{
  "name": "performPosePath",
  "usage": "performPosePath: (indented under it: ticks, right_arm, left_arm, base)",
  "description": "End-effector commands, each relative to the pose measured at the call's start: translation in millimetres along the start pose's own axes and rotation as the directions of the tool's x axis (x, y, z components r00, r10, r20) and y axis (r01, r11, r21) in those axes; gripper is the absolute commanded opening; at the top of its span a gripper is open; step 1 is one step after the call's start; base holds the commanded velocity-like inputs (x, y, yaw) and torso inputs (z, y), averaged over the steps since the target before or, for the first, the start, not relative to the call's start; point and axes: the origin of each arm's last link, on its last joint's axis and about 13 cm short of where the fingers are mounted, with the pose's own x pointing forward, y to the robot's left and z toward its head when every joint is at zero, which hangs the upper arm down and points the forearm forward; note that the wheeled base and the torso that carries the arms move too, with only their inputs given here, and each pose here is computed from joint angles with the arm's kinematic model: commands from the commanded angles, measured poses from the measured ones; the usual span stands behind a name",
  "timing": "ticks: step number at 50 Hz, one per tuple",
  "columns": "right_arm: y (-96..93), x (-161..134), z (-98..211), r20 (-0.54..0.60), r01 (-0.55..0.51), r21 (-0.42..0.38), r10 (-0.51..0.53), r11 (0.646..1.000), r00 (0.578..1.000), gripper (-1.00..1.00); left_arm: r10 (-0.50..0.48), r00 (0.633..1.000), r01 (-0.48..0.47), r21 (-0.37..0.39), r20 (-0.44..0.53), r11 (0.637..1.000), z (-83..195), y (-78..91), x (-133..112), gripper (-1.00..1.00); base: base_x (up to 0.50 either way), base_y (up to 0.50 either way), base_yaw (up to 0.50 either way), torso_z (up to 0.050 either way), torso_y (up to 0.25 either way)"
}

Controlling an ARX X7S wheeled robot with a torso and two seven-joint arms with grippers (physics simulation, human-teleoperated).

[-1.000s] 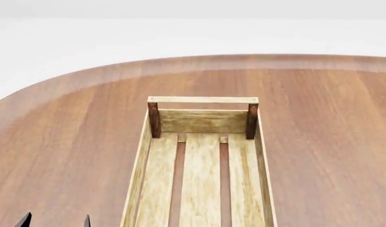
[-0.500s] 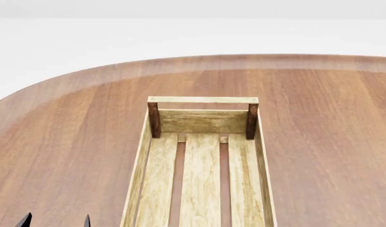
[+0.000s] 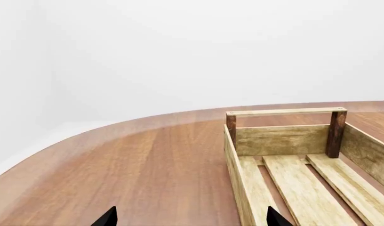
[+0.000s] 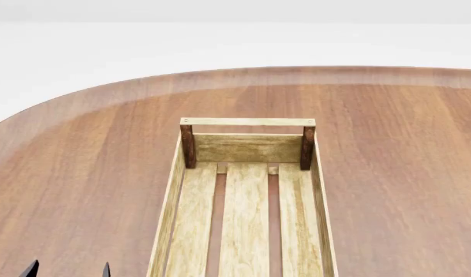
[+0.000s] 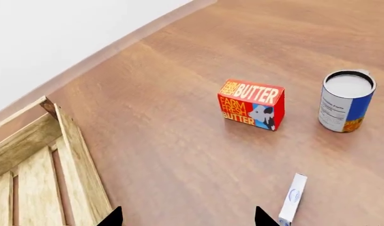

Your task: Pick up the cream cheese and put it in the tray.

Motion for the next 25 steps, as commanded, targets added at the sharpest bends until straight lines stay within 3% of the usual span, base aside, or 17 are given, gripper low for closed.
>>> performPosePath:
  ticks: [1,25]
  right_arm:
    - [-15.9,0,5,0.028,0.051,0.048,-0.053,0.998,0.998,1.00]
    - [-42.2,23,-14,0.001,0.129,0.117,-0.130,0.985,0.992,1.00]
  left_arm:
    - [0.000,1.000,0.000,0.000,-0.001,1.000,0,-0.1,0,1.00]
    - [0.000,1.000,0.000,0.000,-0.001,1.000,0,-0.2,0,1.00]
  base:
    - [0.00,0.00,0.00,0.000,0.000]
    - [0.00,0.00,0.00,0.000,0.000]
